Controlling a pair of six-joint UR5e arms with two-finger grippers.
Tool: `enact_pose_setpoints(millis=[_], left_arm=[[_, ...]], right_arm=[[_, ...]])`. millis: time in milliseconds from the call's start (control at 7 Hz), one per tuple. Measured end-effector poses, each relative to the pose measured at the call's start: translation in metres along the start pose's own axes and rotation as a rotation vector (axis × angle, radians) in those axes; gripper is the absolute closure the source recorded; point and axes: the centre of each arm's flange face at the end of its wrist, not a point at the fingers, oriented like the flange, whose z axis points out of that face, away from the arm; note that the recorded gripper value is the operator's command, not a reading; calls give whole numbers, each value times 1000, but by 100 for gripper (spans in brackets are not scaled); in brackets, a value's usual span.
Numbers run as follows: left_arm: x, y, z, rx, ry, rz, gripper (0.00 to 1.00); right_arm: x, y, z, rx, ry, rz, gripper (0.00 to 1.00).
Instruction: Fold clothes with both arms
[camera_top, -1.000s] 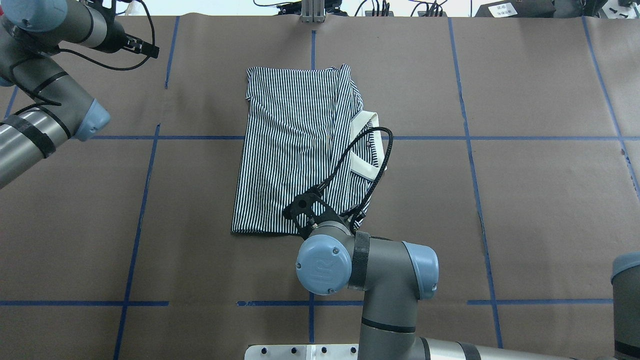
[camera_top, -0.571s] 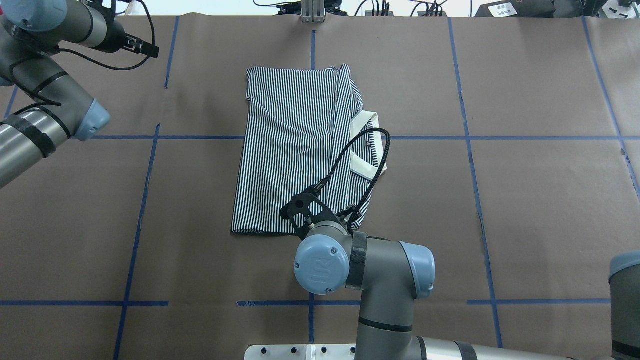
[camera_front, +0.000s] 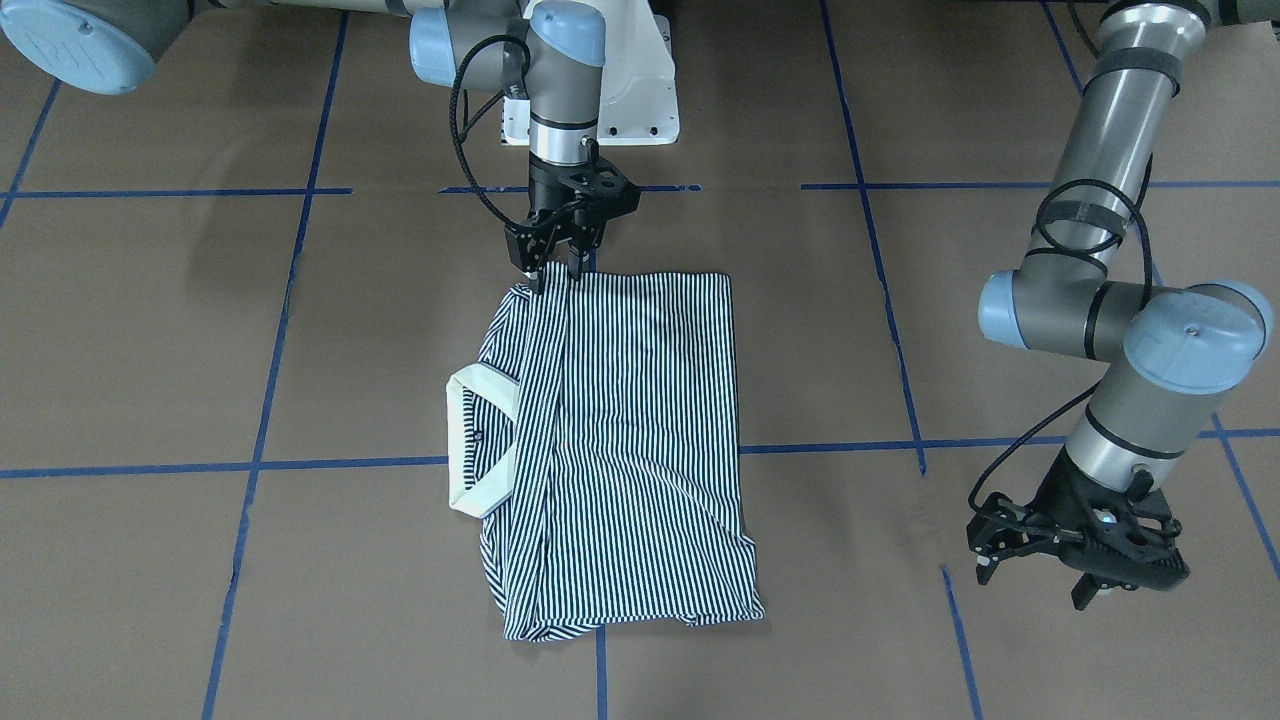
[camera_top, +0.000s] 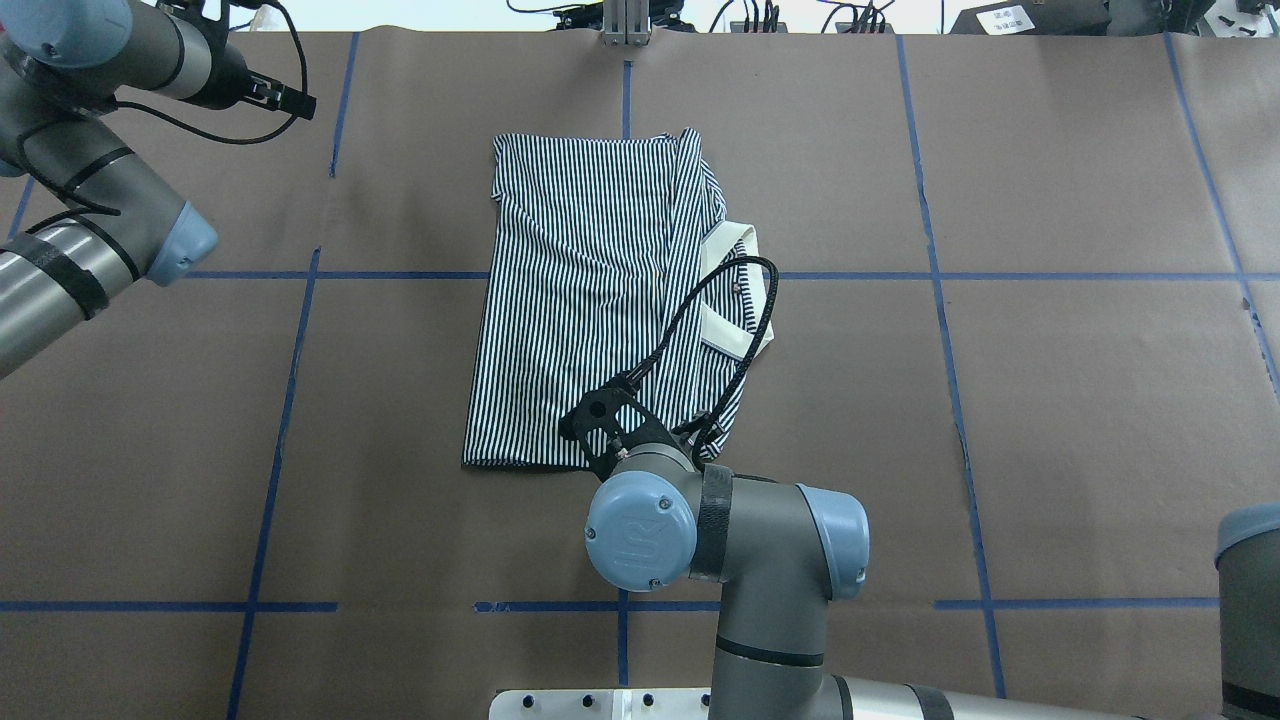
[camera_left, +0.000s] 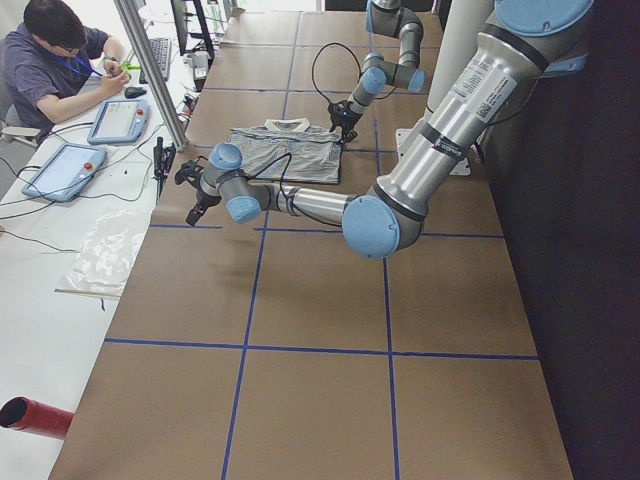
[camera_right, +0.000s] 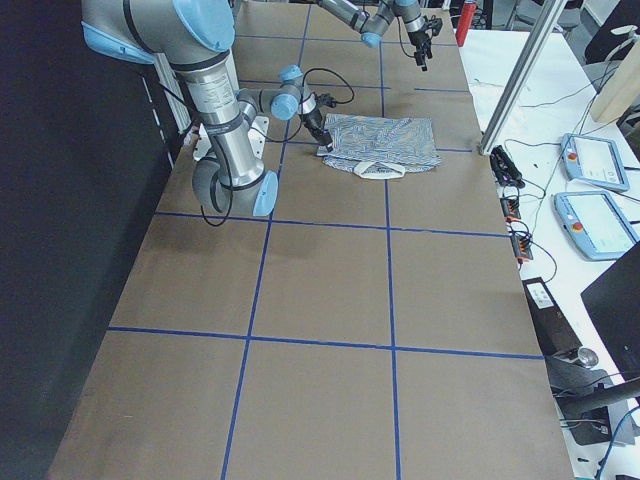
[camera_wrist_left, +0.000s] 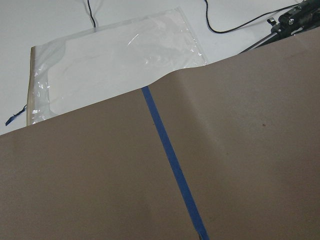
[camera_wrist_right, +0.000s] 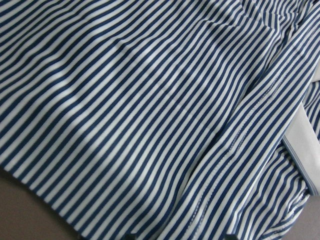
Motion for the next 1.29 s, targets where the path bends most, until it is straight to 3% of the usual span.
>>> enact_pose_setpoints(millis=[1143, 1286], left_arm=[[-1, 1, 0, 1, 1, 0, 0], [-1, 1, 0, 2, 1, 1, 0]], right_arm=[[-8, 4, -8, -4, -14, 3, 41], [-11, 6, -8, -7, -17, 0, 48]])
